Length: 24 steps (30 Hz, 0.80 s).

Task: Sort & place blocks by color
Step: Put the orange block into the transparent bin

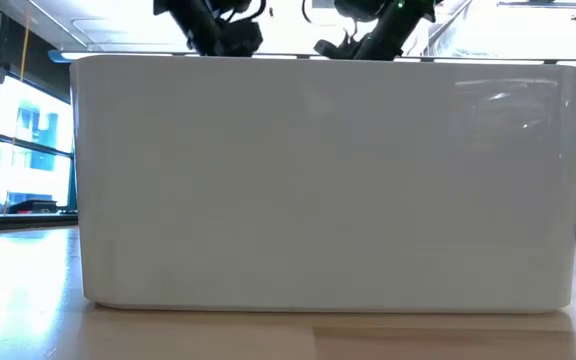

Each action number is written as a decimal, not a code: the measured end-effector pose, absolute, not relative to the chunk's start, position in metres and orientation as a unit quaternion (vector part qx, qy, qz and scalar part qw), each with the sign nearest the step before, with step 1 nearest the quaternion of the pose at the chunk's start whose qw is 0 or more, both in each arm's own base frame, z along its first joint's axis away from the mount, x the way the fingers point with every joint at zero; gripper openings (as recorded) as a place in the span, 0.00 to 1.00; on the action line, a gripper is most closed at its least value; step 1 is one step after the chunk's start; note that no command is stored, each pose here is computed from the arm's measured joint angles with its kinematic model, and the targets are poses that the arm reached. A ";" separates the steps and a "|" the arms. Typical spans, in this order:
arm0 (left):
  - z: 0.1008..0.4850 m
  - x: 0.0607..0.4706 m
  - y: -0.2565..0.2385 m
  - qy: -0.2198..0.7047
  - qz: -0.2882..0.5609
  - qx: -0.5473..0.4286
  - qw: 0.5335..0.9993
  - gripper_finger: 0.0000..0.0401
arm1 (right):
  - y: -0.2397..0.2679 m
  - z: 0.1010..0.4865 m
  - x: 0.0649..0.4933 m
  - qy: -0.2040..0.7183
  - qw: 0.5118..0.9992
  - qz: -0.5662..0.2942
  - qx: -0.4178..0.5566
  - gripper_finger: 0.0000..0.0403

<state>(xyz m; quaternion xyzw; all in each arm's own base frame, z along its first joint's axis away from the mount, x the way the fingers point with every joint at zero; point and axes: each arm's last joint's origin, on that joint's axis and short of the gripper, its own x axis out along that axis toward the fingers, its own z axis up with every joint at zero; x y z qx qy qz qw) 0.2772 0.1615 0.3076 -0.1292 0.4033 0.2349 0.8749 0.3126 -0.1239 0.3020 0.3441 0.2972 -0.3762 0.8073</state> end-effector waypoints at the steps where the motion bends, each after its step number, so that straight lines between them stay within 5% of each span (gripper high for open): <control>1: 0.308 0.280 0.157 0.402 0.224 -0.119 0.880 0.27 | -0.124 0.302 0.313 0.293 0.805 -0.383 0.347 0.39; 24: 0.275 0.331 0.120 0.419 0.133 -0.081 0.895 0.27 | -0.124 0.302 0.312 0.283 0.791 -0.396 0.372 0.39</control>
